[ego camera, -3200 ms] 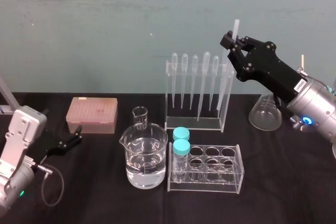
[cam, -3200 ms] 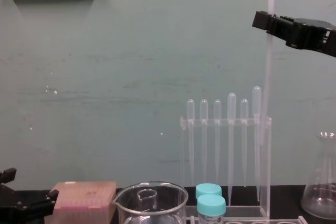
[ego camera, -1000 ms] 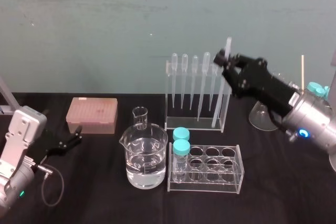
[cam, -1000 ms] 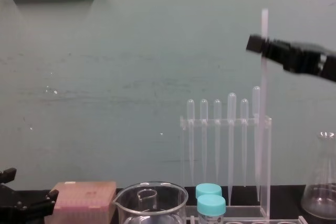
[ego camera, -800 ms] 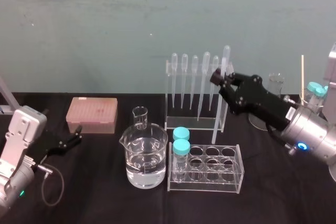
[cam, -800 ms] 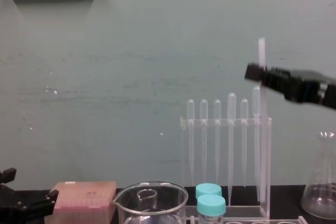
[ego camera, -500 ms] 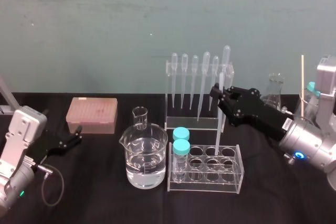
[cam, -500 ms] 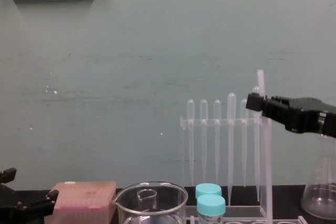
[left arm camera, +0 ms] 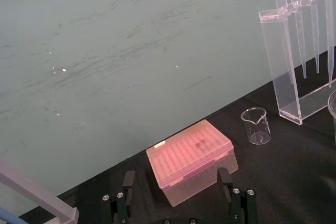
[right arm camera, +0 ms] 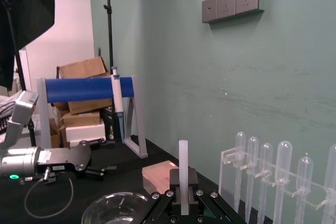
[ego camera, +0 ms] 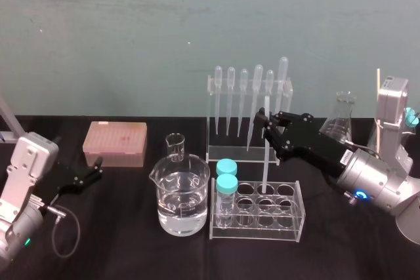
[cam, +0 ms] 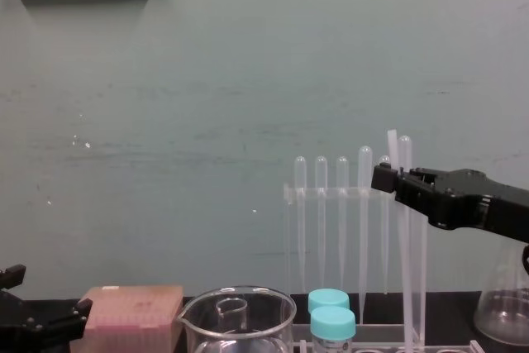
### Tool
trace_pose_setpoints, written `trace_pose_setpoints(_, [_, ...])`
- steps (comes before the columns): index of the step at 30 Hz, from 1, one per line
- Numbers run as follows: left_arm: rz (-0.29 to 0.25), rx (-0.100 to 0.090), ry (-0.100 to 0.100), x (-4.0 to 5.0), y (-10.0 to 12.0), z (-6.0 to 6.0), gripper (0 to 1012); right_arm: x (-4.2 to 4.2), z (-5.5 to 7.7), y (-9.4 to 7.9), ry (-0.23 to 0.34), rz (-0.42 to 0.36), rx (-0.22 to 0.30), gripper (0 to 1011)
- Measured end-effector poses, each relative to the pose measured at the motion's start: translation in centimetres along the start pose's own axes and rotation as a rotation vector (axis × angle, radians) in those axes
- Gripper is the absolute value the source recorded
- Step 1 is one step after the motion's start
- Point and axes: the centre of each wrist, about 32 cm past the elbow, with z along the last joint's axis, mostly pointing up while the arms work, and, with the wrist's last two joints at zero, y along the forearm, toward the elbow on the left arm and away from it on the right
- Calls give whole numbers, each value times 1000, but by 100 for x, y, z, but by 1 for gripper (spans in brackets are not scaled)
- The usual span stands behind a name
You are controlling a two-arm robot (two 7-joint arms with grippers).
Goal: Pick up the stirring rod with one hand, then place it down.
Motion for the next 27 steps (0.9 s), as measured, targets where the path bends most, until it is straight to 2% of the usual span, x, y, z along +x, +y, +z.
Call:
trace_pose_setpoints(7, [0, 0, 0, 0, 0, 0, 1000, 21, -55, 8, -9, -3, -25, 71])
trace_pose_setpoints(27, [0, 0, 0, 0, 0, 0, 1000, 2, -264, -12, 46, -43, -86, 71])
